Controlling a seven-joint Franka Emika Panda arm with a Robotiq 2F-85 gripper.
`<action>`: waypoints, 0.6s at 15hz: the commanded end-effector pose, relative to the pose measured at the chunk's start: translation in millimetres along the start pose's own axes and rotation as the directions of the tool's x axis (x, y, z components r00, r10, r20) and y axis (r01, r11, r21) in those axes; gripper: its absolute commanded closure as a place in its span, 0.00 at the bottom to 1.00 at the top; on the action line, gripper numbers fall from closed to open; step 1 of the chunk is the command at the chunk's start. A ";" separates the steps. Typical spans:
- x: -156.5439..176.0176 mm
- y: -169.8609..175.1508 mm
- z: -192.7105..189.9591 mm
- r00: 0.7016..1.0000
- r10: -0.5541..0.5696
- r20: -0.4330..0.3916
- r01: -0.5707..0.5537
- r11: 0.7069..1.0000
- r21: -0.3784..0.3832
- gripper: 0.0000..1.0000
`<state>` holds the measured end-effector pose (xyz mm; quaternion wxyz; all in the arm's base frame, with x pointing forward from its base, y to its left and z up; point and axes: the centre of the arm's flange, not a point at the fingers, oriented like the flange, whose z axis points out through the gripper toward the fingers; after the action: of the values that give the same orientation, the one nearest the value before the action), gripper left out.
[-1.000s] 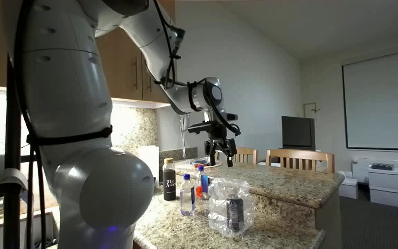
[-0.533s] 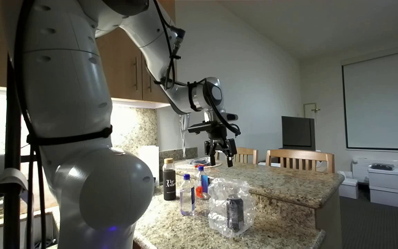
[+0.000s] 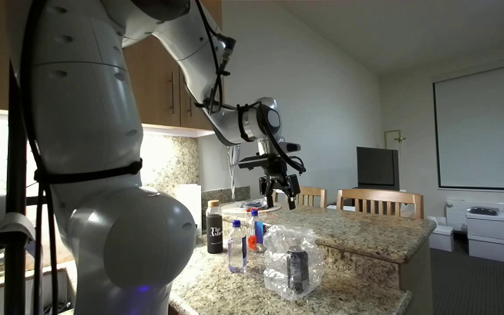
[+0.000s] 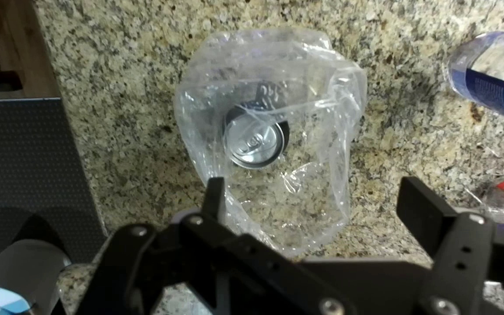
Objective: Put the plastic bag around one of the water bottles on the counter
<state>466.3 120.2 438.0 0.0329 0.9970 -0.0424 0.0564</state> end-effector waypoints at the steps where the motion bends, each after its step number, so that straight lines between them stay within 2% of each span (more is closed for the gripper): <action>1: 8.8 -9.1 6.8 0.996 -0.047 -0.071 0.048 0.999 0.016 0.00; 9: 8.5 -12.0 48.4 0.993 -0.105 -0.050 0.110 0.987 0.115 0.00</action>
<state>483.0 132.9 409.6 0.0034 0.9971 -0.0075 0.0762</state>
